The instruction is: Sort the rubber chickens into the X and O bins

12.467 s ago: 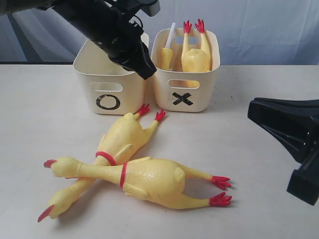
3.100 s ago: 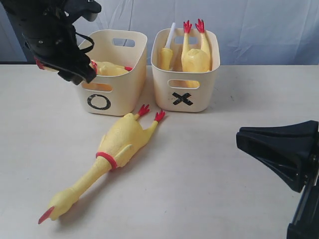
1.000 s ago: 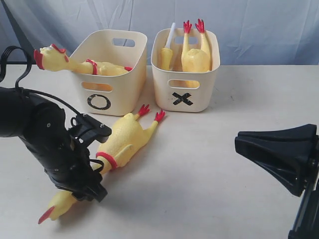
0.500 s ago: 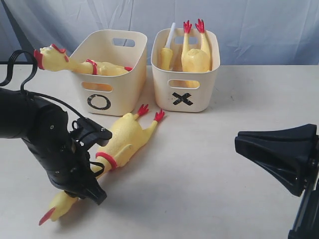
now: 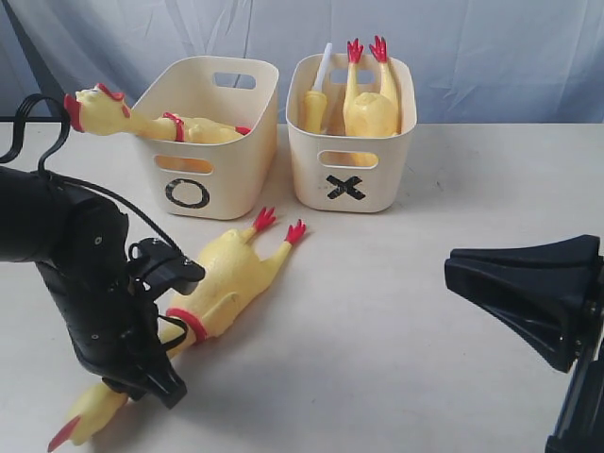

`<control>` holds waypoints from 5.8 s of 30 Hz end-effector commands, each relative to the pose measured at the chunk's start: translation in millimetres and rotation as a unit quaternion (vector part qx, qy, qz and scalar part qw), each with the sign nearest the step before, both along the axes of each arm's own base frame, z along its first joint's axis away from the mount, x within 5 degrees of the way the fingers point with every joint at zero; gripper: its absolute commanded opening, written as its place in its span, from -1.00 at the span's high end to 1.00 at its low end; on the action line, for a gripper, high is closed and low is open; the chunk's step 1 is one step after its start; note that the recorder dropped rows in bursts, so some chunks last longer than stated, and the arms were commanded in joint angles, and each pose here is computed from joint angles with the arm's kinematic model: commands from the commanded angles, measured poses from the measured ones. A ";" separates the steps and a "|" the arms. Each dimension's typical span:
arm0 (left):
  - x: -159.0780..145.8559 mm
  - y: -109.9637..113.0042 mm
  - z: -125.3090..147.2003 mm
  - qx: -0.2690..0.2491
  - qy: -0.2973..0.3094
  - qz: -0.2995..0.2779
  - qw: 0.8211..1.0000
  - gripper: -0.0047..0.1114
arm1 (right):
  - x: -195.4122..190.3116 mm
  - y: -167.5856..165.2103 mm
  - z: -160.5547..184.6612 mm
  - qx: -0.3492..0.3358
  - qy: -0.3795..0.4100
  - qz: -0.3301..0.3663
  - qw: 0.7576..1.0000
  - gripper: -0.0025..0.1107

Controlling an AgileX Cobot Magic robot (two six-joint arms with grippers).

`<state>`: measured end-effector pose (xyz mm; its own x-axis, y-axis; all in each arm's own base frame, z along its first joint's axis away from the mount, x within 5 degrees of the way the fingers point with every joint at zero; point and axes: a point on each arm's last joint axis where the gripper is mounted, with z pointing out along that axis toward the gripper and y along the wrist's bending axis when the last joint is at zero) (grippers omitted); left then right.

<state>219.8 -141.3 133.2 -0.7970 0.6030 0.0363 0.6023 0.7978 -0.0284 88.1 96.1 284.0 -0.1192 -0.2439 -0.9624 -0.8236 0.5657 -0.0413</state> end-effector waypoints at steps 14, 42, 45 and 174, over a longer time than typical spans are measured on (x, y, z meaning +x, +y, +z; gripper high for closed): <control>-36.5 -6.3 65.9 -0.126 0.039 0.002 0.991 0.92 | -0.2 -0.6 -1.1 0.000 0.001 -0.001 1.000 0.97; -37.3 -18.8 147.9 -0.398 -0.147 0.114 0.898 0.92 | -0.2 -0.6 -1.1 0.000 0.001 -0.001 1.000 0.97; -27.9 -14.7 155.7 -0.413 -0.167 0.143 0.884 0.92 | -0.3 -0.6 -1.1 0.000 0.001 -0.001 1.000 0.97; 131.3 53.6 223.5 -0.366 -0.065 0.295 0.880 0.83 | 2.8 -1.5 3.4 0.046 0.022 -0.029 0.998 0.97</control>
